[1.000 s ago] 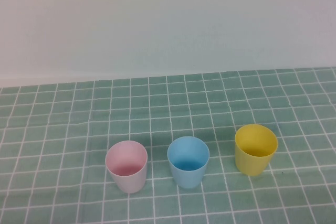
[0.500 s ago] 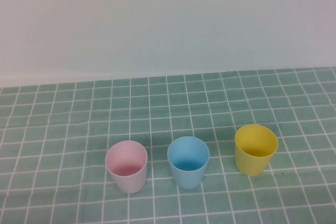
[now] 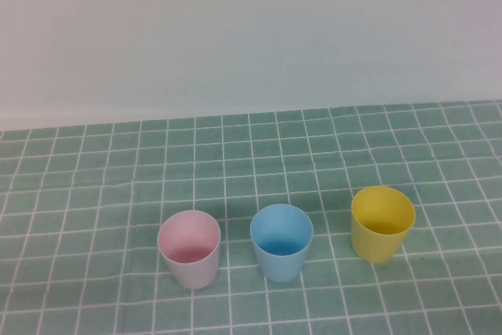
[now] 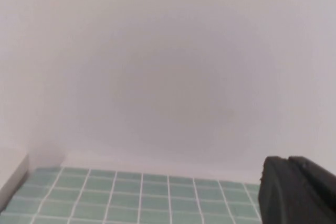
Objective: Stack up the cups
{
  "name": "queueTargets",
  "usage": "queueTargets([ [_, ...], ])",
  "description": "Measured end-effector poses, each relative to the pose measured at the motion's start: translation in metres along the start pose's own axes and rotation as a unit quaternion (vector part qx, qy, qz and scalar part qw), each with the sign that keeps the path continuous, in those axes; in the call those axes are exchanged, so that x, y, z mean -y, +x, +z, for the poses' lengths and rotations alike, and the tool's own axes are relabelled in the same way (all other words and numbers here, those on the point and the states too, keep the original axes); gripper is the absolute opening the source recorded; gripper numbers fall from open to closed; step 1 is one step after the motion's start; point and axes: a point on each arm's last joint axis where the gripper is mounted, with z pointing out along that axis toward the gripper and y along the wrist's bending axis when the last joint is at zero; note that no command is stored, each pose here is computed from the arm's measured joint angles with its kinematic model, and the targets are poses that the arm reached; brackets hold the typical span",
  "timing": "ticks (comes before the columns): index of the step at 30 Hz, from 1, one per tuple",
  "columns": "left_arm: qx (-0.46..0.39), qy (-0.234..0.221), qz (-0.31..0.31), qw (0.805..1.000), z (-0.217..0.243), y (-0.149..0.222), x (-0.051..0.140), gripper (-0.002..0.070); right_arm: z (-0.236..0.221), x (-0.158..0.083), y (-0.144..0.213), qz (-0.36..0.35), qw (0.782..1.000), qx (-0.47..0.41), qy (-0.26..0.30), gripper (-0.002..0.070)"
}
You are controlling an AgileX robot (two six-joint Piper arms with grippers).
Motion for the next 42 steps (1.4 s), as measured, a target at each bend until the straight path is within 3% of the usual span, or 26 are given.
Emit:
queueTargets([
  [14, 0.034, 0.002, -0.006, 0.999, 0.000, -0.006, 0.000, -0.0001, -0.005, 0.006, -0.030, 0.012, 0.985, 0.170, 0.032, -0.0001],
  [20, 0.066, 0.008, -0.092, 0.994, -0.001, -0.012, 0.000, -0.0001, -0.007, 0.007, -0.034, 0.025, 0.980, 0.193, 0.035, -0.0001],
  [23, 0.073, 0.009, -0.103, 0.992, -0.002, -0.029, 0.001, -0.0001, -0.007, 0.007, -0.034, 0.042, 0.980, 0.193, 0.032, -0.0001],
  [26, 0.070, 0.008, -0.102, 0.992, -0.006, -0.061, 0.001, -0.0001, -0.007, 0.006, -0.035, 0.043, 0.985, 0.163, 0.025, -0.0001],
  [32, -0.054, -0.007, -0.114, 0.992, 0.008, -0.106, 0.002, -0.0001, -0.026, 0.010, -0.073, 0.002, 0.991, 0.130, 0.024, -0.0001],
  [36, -0.178, -0.002, -0.154, 0.972, 0.028, -0.122, 0.008, -0.0001, -0.035, 0.014, -0.096, -0.003, 0.998, 0.059, 0.018, -0.0001],
  [40, -0.217, -0.008, -0.195, 0.956, 0.054, -0.114, 0.010, -0.0001, -0.037, 0.013, -0.108, 0.010, 0.998, -0.067, -0.012, -0.0001],
  [42, -0.250, -0.019, -0.249, 0.936, 0.067, -0.104, 0.011, -0.0001, -0.037, 0.010, -0.111, 0.014, 0.992, -0.117, -0.034, -0.0001],
])
